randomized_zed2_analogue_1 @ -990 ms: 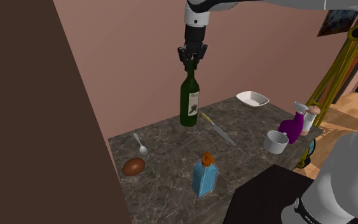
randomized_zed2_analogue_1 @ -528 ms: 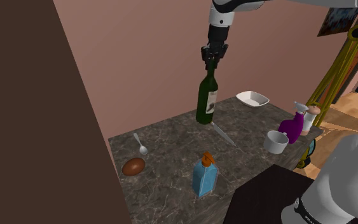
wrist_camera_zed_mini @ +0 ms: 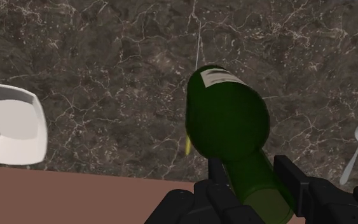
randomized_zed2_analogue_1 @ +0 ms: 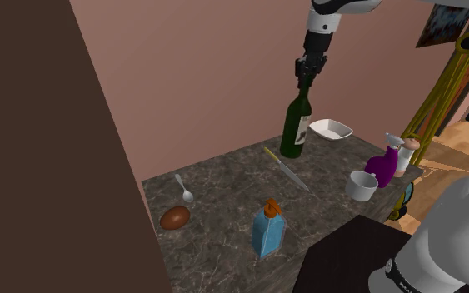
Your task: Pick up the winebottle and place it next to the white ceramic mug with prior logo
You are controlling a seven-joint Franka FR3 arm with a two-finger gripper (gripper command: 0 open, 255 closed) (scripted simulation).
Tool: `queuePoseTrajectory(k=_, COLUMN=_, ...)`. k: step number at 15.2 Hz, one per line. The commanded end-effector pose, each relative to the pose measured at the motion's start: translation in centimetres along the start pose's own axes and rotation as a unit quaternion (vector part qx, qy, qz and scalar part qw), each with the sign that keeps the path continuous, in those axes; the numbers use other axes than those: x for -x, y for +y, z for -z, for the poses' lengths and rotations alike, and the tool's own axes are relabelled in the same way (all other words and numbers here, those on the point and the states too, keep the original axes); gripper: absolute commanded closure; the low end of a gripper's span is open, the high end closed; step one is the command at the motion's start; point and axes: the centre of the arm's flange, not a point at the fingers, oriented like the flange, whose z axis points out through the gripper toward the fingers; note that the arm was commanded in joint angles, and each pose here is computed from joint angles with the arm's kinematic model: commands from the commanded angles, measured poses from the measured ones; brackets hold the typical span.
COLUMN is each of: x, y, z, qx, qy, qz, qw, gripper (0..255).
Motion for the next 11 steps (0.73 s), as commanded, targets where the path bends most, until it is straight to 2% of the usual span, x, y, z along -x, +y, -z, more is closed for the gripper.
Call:
queuePoseTrajectory(k=1, x=1.4, y=2.3, z=0.2, qx=0.000, qy=0.000, qz=0.001, qw=1.0000, gripper=255)
queuePoseTrajectory(k=11, x=6.6, y=14.1, z=0.9, qx=0.000, qy=0.000, qz=0.001, qw=1.0000, gripper=255)
